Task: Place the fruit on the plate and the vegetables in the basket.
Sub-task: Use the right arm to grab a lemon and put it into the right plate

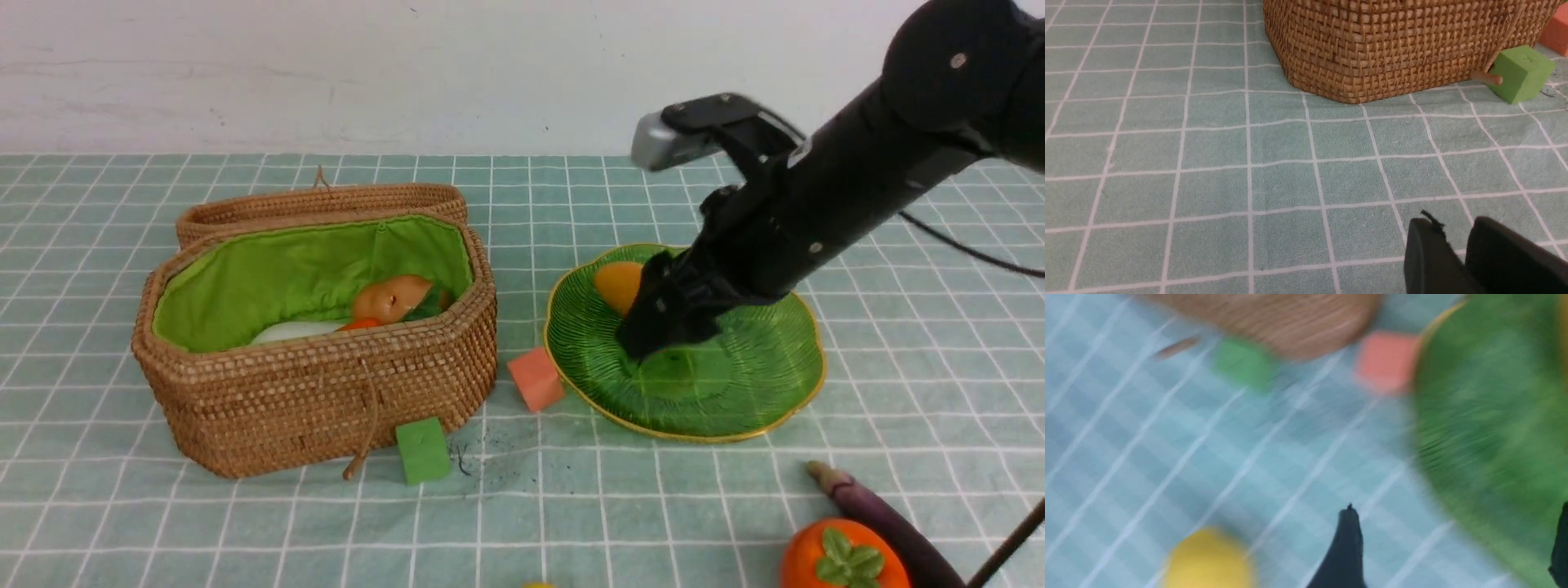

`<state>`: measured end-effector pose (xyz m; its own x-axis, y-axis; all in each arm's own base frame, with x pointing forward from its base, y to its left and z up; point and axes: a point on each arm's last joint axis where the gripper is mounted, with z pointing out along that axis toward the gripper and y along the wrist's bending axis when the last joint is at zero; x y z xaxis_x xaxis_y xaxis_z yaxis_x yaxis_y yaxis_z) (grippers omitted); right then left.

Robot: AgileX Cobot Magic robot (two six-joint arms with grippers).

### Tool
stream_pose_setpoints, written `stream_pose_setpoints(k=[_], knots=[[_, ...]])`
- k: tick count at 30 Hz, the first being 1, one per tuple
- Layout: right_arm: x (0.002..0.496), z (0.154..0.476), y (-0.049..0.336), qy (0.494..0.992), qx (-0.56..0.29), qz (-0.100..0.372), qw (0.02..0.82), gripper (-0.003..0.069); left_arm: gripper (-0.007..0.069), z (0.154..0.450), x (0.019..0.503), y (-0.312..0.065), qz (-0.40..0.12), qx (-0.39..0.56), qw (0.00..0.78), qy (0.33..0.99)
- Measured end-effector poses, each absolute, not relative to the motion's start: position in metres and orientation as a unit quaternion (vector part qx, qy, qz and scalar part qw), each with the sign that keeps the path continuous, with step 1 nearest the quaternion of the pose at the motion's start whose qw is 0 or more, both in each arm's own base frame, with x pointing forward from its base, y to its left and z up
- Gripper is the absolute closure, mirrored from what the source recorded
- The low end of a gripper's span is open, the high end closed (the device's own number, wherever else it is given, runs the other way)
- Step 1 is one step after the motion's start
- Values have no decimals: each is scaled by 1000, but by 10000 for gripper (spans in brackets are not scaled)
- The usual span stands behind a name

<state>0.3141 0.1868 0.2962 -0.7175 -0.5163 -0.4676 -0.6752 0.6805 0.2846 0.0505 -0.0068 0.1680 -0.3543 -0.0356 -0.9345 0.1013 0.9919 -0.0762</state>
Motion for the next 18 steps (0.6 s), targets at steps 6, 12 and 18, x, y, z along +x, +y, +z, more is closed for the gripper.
stream_pose_setpoints(k=[6, 12, 18], knots=[[253, 258, 244, 893, -379, 227, 87, 57, 481, 168, 51, -7, -60, 20, 568, 821], [222, 239, 270, 895, -388, 206, 77, 64, 481, 168, 51, -7, -60, 20, 568, 821], [220, 203, 279, 891, -422, 157, 64, 66, 481, 168, 51, -7, -60, 20, 568, 821]])
